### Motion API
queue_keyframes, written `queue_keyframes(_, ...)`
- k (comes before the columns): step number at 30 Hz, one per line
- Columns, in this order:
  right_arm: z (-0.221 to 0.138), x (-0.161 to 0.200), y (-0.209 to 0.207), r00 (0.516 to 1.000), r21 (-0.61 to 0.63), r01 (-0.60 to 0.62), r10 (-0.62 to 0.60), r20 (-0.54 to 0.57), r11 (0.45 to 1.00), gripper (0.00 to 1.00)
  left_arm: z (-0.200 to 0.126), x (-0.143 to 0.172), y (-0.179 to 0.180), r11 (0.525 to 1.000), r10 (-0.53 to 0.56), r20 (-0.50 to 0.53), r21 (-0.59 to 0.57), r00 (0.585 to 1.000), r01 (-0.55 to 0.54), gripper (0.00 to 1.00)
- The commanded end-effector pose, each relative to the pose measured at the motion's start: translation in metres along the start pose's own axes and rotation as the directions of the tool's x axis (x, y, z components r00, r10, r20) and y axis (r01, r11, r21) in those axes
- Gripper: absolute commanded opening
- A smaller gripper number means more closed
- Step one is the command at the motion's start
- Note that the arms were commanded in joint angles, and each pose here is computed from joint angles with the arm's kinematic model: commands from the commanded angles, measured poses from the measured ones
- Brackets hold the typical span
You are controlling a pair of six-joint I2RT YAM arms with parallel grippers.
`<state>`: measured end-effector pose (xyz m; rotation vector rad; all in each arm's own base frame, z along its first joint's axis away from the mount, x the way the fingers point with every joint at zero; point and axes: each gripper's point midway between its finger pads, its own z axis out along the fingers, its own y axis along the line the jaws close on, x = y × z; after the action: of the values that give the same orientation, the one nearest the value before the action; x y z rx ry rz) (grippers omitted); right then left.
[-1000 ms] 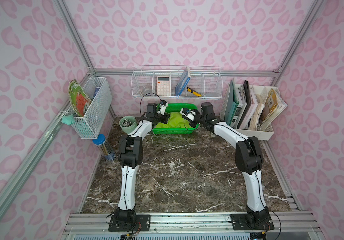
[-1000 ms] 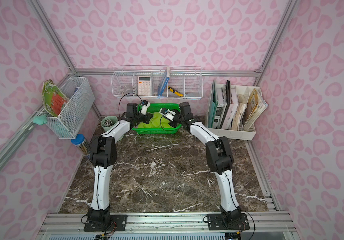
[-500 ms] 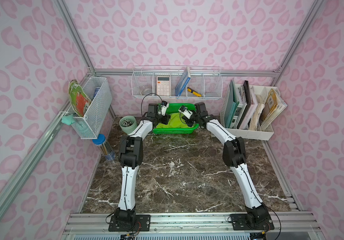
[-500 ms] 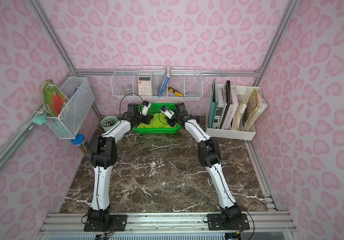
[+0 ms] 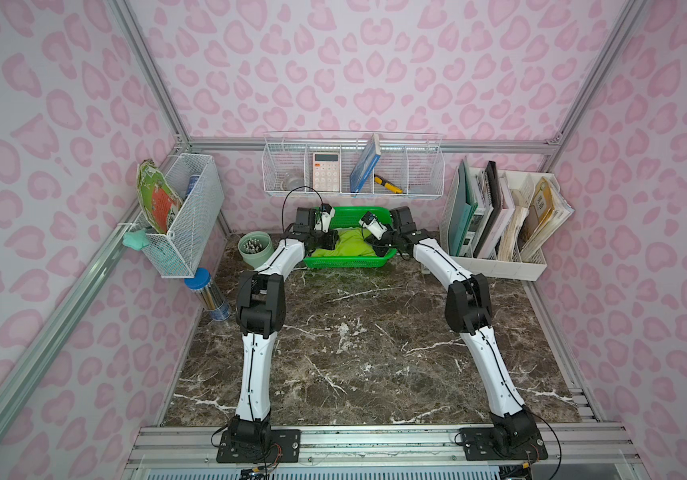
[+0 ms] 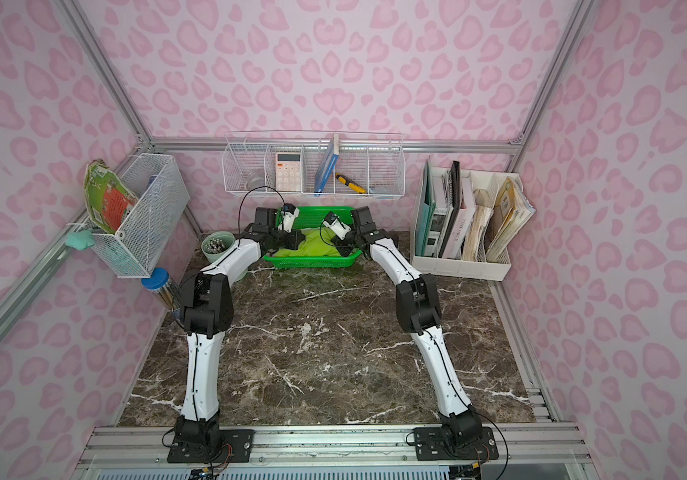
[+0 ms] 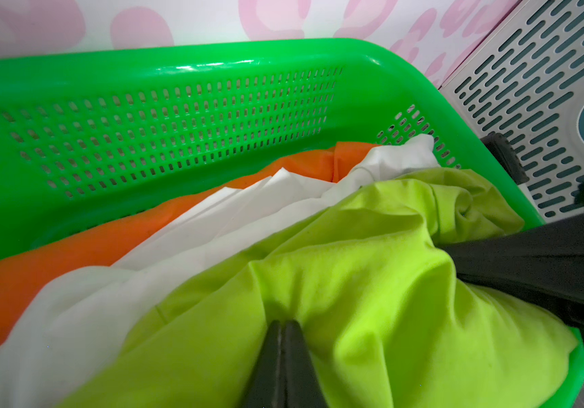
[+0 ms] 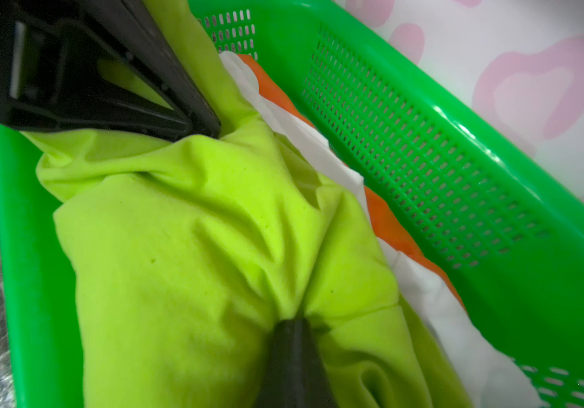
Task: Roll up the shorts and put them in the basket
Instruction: Place the shorts in the bin, then reset both arms
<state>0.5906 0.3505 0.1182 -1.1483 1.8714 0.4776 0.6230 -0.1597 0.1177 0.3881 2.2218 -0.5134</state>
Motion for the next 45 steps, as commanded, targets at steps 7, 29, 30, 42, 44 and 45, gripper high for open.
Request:
queue_keyframes(7,-0.049,-0.053,-0.002,0.992,0.048,-0.006,0.0,0.127,0.999,0.2,-0.041,-0.001,-0.007,0.997,-0.063,-0.064,-0.036,0.996,0.061,0.18)
queue_keyframes(29,-0.171,-0.088,0.04,0.965,0.21,0.129,-0.171,0.198,0.969,1.0,-0.216,-0.048,-0.021,0.939,0.031,0.339,-0.332,0.94,0.089,0.99)
queue_keyframes(30,-0.179,-0.085,0.038,0.965,0.252,0.114,-0.167,0.2,0.961,1.0,-0.224,-0.042,-0.015,0.919,0.021,0.35,-0.376,0.937,0.12,0.99)
queue_keyframes(42,-0.274,0.014,0.016,0.977,0.498,-0.12,0.013,0.213,0.859,1.0,-0.268,0.074,0.05,0.646,-0.05,0.316,-0.713,0.948,0.272,0.99)
queue_keyframes(44,-0.289,0.04,0.015,0.966,0.53,-0.199,0.074,0.248,0.824,1.0,-0.263,0.093,0.054,0.626,-0.066,0.286,-0.734,0.956,0.263,0.99)
queue_keyframes(45,-0.297,0.056,0.013,0.955,0.541,-0.251,0.114,0.275,0.803,1.0,-0.262,0.103,0.058,0.609,-0.074,0.281,-0.747,0.957,0.267,0.99)
